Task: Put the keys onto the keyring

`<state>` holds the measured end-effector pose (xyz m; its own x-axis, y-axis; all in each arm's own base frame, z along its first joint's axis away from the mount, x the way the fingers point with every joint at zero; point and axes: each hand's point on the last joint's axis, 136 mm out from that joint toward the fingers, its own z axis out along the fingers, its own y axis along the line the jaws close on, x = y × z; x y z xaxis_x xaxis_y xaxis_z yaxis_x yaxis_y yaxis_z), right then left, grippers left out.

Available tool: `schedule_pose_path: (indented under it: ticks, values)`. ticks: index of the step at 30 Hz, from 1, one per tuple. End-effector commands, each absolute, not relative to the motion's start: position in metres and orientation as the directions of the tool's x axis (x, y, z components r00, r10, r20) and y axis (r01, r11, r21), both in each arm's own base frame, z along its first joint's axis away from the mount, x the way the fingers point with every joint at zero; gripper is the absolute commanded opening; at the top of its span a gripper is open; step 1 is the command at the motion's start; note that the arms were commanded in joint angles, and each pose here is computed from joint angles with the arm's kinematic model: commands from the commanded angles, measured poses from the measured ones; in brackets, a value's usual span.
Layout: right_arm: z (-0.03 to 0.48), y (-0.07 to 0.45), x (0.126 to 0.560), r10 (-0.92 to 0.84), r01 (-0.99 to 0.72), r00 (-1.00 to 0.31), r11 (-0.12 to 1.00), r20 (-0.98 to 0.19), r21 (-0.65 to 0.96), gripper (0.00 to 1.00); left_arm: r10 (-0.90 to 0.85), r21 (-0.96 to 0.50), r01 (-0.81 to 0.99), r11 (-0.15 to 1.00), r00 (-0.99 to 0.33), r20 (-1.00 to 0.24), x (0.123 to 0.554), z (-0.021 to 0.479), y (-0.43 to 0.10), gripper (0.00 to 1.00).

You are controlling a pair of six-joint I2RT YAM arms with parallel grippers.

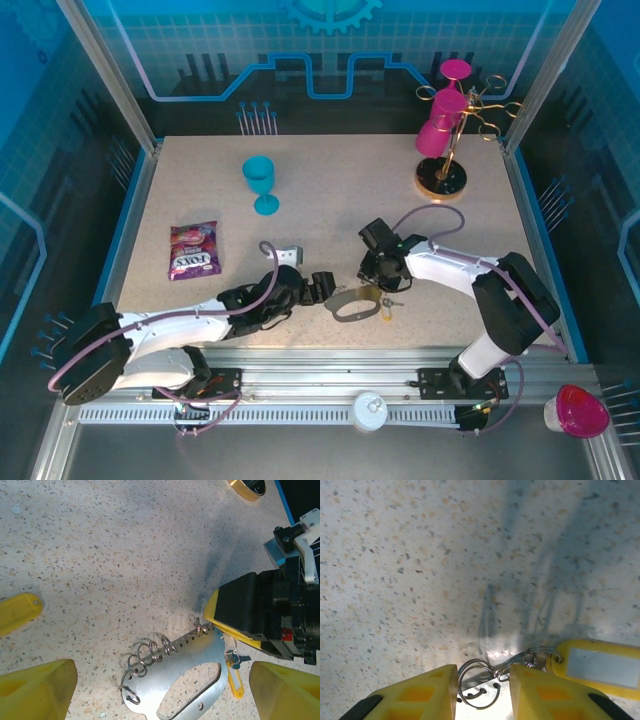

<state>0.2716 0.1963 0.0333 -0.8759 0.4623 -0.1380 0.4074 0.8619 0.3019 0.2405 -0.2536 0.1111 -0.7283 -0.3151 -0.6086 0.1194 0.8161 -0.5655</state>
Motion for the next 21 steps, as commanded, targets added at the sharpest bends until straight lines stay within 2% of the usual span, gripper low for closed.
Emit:
schedule_pose_path:
  ticks: [1, 7, 9, 13, 21]
  values:
    - [0.040, 0.197, 0.276, 0.413, 0.358, -0.892, 0.893, -0.182, 0.272, 0.33, -0.331, -0.561, 0.107, 0.821, -0.711, -0.620, 0.240, 0.114, -0.246, 0.89]
    - [0.062, 0.177, 0.272, 0.231, 0.205, -0.929, 0.972, -0.291, 0.117, 0.35, -0.335, -0.555, 0.106, 0.825, -0.699, -0.632, 0.240, 0.115, -0.241, 0.89]
    - [0.064, 0.168, 0.268, 0.192, 0.184, -0.936, 0.981, -0.295, 0.054, 0.35, -0.335, -0.553, 0.107, 0.826, -0.696, -0.635, 0.241, 0.114, -0.241, 0.89]
    - [0.066, 0.160, 0.266, 0.186, 0.200, -0.936, 0.980, -0.299, -0.016, 0.34, -0.332, -0.550, 0.113, 0.827, -0.693, -0.640, 0.242, 0.115, -0.243, 0.89]
    - [0.060, 0.185, 0.275, 0.192, 0.207, -0.937, 0.978, -0.292, -0.021, 0.33, -0.324, -0.548, 0.115, 0.829, -0.700, -0.637, 0.240, 0.114, -0.242, 0.89]
